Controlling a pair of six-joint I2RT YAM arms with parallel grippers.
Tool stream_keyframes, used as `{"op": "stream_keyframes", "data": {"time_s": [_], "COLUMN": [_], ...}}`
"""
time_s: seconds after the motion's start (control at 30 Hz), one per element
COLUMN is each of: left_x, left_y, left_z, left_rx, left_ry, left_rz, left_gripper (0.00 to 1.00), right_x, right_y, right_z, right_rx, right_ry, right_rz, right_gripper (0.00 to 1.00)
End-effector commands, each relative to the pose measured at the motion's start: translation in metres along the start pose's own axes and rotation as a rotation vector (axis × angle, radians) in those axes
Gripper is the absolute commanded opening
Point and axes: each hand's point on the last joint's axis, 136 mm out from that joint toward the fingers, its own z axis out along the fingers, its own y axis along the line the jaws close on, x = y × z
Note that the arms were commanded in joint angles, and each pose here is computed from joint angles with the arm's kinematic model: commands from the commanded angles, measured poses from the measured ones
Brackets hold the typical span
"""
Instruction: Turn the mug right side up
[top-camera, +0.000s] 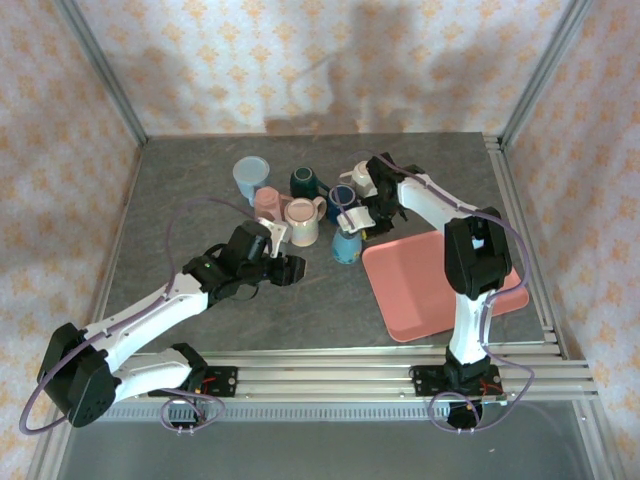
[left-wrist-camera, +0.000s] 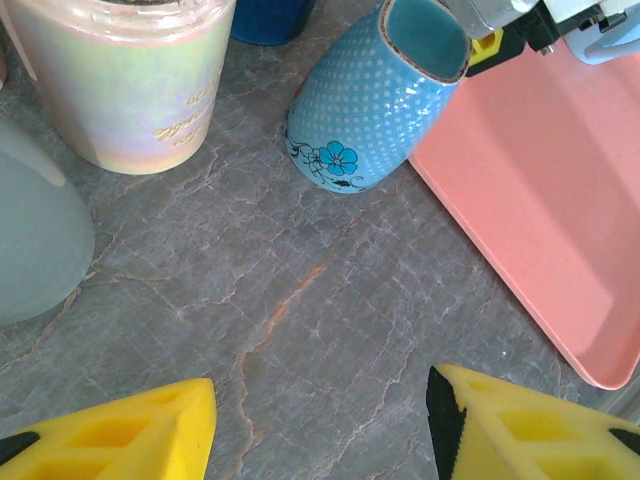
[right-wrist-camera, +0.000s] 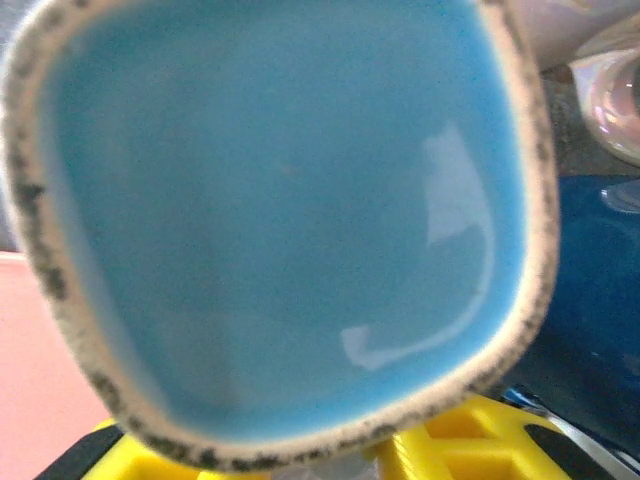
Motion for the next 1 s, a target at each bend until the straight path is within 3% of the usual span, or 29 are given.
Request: {"op": "stream_keyframes", "data": {"time_s": [0.0,0.13,0.4,0.57,0.97], "left_x": [-0.001,-0.003,-0.004,-0.005,-0.018], "left_y": [0.006,0.005,0.006,0.005,-0.004], "left_z": [-0.003,-0.003,-0.004,-0.005,-0.022], "left_rx": [-0.023,-0.020,-0.023,-0.022,0.006], "left_ry": [-0.023,-0.032,-0.037,-0.039,-0.093], "left_rz": [-0.018,-0.024,-0.027,-0.035,-0.065], "left_gripper": [0.59,0.59,0.59,0.59,0.59], "right_x": [-0.006,-0.005,-0.004,-0.007,-0.042], "right_y": [0.018,0.025,0.026,0.027,0.019], "right_z": [-0.010,-0.008,-0.004,-0.004,-0.043], "right_rx": [-0.071,-0.084,-0.092,-0.088,0.036], "right_ry": [0.006,0.013,0.021,0.010,-0.130], "right_rz": [0.035,0.051,0.068,0.095,0.294], "right_gripper": [0.32,0.31,0.17,0.01,0.00]}}
